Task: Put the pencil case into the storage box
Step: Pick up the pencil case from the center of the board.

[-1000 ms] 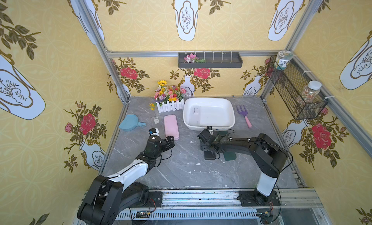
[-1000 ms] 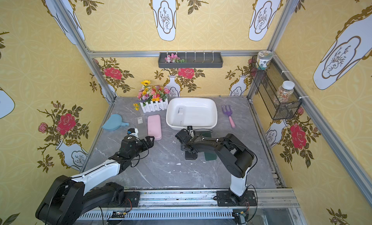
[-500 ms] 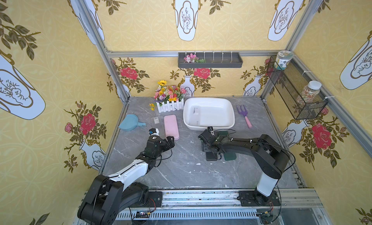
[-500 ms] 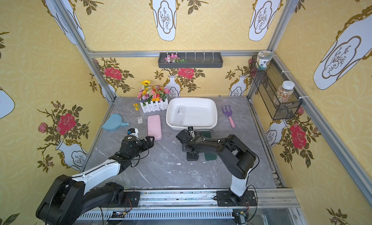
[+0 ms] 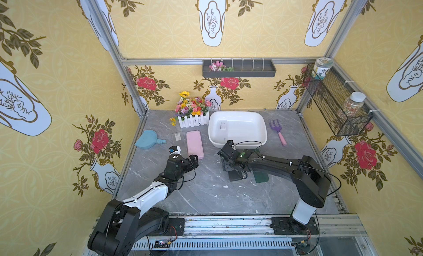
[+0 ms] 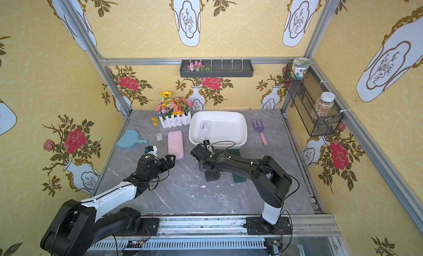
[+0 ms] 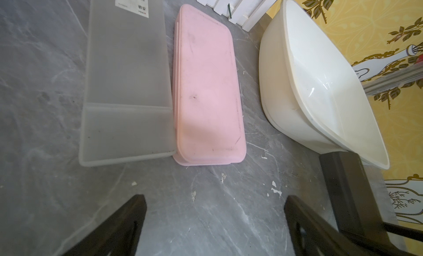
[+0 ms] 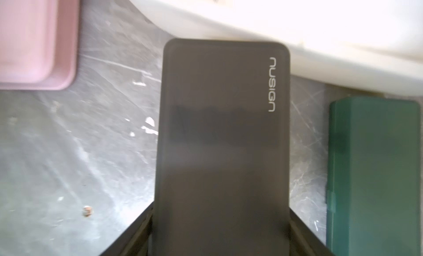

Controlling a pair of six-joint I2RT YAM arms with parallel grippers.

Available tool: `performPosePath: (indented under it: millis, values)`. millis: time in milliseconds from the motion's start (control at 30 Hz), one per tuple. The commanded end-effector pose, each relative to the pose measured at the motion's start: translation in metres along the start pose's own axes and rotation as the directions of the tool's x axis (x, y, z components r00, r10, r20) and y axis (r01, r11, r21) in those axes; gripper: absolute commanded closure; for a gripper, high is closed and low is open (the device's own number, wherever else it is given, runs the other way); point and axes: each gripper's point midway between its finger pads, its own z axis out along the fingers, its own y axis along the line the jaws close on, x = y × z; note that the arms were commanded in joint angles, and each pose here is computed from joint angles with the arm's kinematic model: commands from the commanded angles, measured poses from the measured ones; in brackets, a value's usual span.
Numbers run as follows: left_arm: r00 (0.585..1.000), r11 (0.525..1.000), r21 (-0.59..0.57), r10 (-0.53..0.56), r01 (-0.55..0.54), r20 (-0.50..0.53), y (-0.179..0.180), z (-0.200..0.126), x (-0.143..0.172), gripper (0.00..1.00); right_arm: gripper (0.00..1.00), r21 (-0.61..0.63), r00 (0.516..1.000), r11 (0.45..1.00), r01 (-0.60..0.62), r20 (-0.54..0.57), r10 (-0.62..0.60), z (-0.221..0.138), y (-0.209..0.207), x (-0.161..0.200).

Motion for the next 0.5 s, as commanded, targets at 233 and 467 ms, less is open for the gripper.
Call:
performPosePath:
  millis: [233, 467]
  values:
    - [1.000, 1.000, -0.012, 0.006, -0.005, 0.031, 0.003, -0.004, -0.005, 0.00, 0.28, -0.003, 0.995, 0.998, 0.065, 0.074, -0.065, -0.030, 0.003, -0.044]
    - [0.999, 1.000, -0.023, 0.008, -0.007, 0.038, 0.004, -0.005, -0.007, 0.00, 0.28, -0.036, 0.992, 0.999, -0.003, 0.126, 0.007, -0.024, -0.034, -0.105]
